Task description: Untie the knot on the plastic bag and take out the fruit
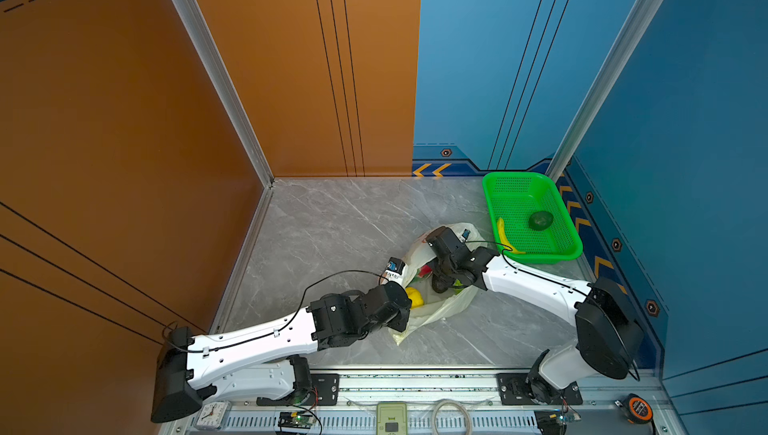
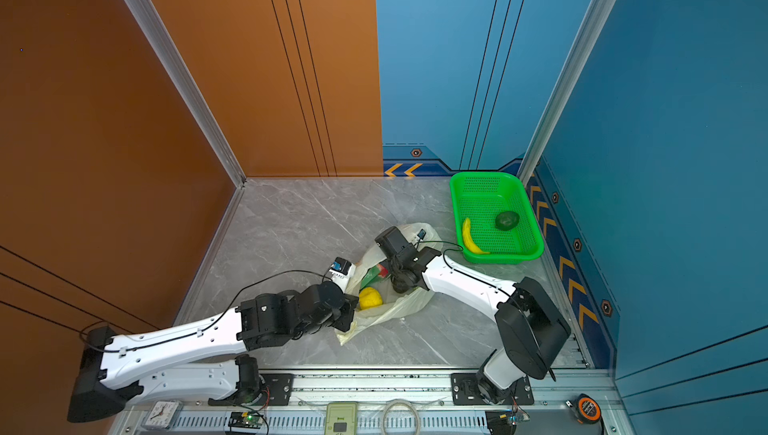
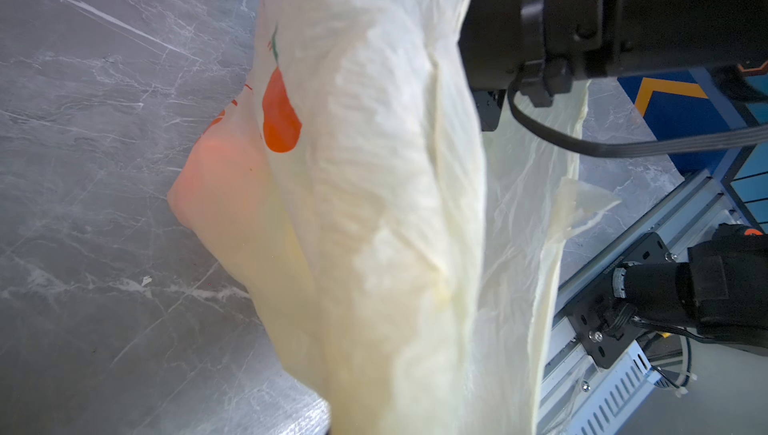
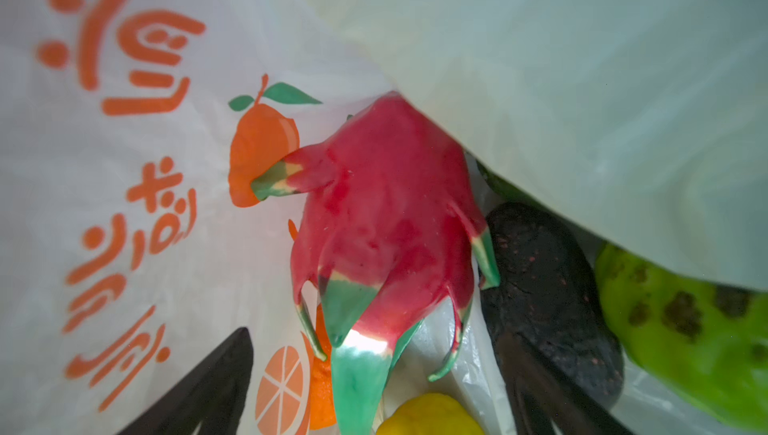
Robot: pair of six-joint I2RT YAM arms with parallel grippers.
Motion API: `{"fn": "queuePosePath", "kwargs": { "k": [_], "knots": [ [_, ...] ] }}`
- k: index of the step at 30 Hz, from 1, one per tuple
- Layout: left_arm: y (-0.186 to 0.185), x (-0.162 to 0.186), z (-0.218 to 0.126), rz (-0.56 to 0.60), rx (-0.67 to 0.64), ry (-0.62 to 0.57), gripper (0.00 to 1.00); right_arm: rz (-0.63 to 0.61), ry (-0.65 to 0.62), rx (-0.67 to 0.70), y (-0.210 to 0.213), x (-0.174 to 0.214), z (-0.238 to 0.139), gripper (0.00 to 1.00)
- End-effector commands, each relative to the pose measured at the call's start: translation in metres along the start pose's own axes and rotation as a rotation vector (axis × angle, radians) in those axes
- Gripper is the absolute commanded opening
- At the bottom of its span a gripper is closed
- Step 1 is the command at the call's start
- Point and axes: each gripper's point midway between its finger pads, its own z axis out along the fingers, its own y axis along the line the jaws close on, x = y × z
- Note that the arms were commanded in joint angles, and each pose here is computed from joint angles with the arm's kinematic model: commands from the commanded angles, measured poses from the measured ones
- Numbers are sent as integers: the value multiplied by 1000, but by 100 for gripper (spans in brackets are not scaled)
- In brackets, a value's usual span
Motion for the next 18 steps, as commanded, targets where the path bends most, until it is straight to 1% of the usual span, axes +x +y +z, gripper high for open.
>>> {"fn": "queuePosePath", "kwargs": {
  "k": [1,7,13,18],
  "knots": [
    [-6,-10,-6,7,18,-16,0,-17,26,38,-4,3,9,99],
    [-6,-5,-4,8,26,-1,0,5,21,72,-8,2,31,100],
    [-7,-2,-5,11,42,12,0,61,-14,91,-12,-2,52,100],
    [-8,1,-4,14,48,23,0,63,5,115,-14,5,71,100]
  ]
}}
